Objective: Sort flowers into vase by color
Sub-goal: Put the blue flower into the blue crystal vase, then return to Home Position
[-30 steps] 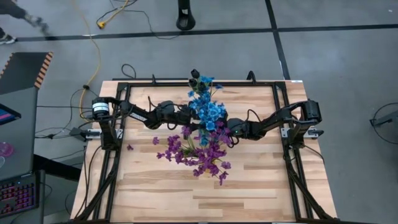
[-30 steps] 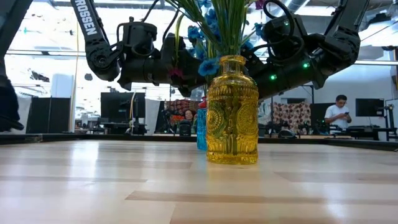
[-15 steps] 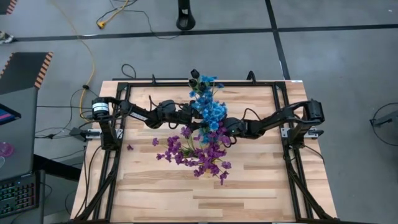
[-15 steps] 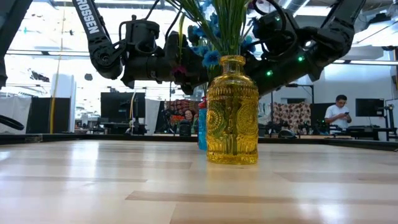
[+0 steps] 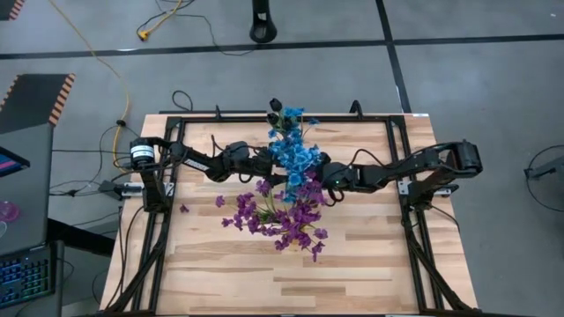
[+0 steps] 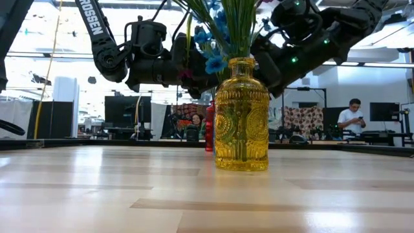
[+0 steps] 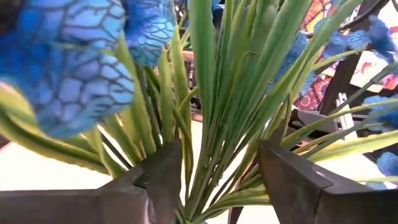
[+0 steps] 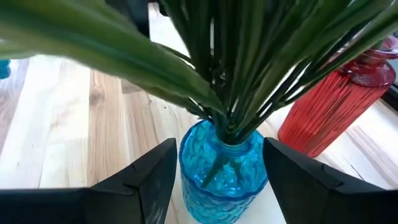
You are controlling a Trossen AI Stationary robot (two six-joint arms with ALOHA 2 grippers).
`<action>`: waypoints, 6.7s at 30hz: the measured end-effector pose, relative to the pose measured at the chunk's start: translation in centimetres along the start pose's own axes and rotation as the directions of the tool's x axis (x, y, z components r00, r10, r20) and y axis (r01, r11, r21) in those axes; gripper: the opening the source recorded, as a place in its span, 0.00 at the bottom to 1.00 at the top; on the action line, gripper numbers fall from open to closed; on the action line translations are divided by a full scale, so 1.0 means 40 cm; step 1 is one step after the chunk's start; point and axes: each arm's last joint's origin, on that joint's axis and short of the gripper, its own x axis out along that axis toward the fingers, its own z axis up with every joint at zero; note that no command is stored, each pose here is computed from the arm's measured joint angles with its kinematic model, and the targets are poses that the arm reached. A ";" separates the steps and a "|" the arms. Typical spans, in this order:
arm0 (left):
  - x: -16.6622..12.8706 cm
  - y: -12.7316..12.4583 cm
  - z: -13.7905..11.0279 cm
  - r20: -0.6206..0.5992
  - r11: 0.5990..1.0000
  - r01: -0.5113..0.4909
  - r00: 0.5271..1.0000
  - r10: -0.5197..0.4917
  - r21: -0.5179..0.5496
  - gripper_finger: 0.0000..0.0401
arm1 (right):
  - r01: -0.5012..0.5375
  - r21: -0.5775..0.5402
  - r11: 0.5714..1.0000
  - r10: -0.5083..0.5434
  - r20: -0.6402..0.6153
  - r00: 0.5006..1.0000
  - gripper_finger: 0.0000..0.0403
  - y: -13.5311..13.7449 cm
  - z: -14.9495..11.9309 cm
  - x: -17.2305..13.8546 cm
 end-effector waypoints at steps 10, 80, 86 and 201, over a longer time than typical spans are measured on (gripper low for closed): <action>-0.020 0.001 0.045 -0.015 0.999 0.001 1.000 0.000 0.044 0.62 | 0.007 -0.016 1.000 -0.008 -0.057 0.998 0.66 -0.004 -0.006 -0.014; -0.552 -0.214 0.072 -0.050 0.943 -0.312 0.946 0.319 0.113 0.01 | 0.015 0.088 0.996 -0.043 0.323 0.945 0.06 -0.164 -0.117 -0.504; -0.572 -0.220 0.047 0.001 0.941 -0.313 0.949 0.316 0.125 0.02 | -0.016 0.136 0.991 -0.033 0.349 0.937 0.10 -0.166 -0.174 -0.500; -0.585 -0.209 -0.024 0.097 0.915 -0.403 0.910 0.404 -0.033 0.02 | 0.061 0.093 0.994 -0.094 0.407 0.909 0.11 -0.161 -0.235 -0.427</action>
